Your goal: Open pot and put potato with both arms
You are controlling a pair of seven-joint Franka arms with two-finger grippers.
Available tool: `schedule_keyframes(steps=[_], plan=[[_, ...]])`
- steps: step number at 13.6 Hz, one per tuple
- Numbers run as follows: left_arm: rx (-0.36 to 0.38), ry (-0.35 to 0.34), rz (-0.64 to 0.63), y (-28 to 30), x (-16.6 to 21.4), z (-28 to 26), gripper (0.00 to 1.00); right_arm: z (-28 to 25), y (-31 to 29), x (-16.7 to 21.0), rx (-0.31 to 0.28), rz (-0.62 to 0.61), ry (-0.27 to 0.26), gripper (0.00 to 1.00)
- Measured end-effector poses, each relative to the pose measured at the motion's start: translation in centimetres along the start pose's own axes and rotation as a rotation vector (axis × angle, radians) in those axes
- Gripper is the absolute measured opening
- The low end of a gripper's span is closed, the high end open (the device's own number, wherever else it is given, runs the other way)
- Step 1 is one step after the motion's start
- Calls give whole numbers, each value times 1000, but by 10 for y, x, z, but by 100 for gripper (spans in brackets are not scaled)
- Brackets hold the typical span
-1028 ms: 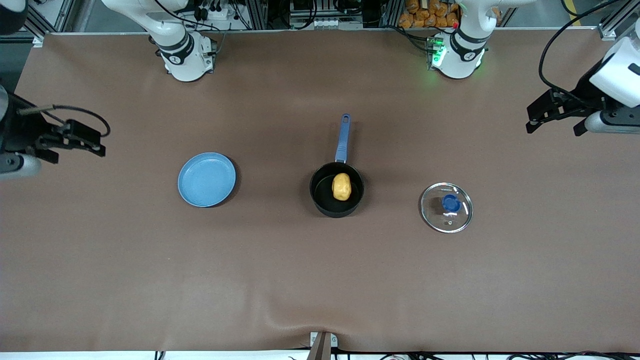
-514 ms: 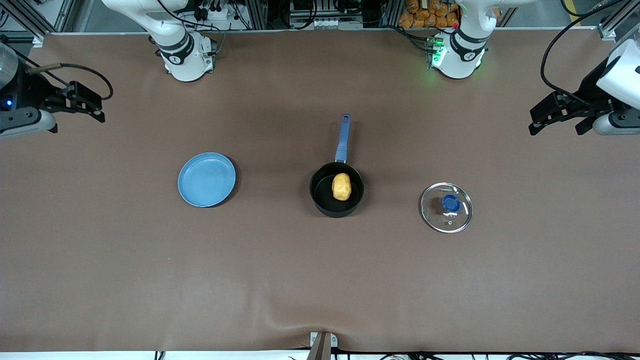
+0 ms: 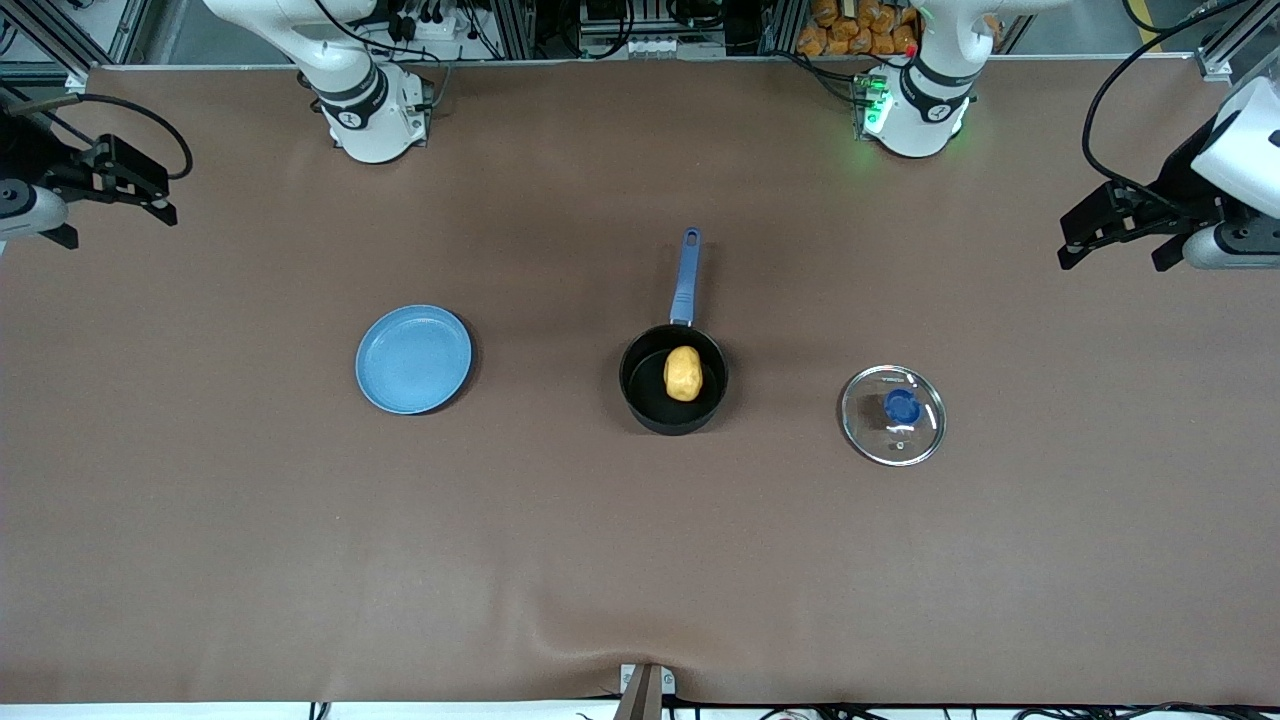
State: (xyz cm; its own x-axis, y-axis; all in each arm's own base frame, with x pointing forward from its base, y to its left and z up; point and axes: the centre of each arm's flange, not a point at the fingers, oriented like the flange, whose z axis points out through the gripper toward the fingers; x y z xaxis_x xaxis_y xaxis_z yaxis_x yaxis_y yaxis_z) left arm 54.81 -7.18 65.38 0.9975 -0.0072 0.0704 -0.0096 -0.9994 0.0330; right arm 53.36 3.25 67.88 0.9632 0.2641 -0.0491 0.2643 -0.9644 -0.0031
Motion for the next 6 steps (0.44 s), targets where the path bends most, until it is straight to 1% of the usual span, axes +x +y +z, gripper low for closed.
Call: schedule_keyframes(steps=[6], plan=[[0,0,-1,0,0,0,100,8,10,-15,0,21,-2,100]])
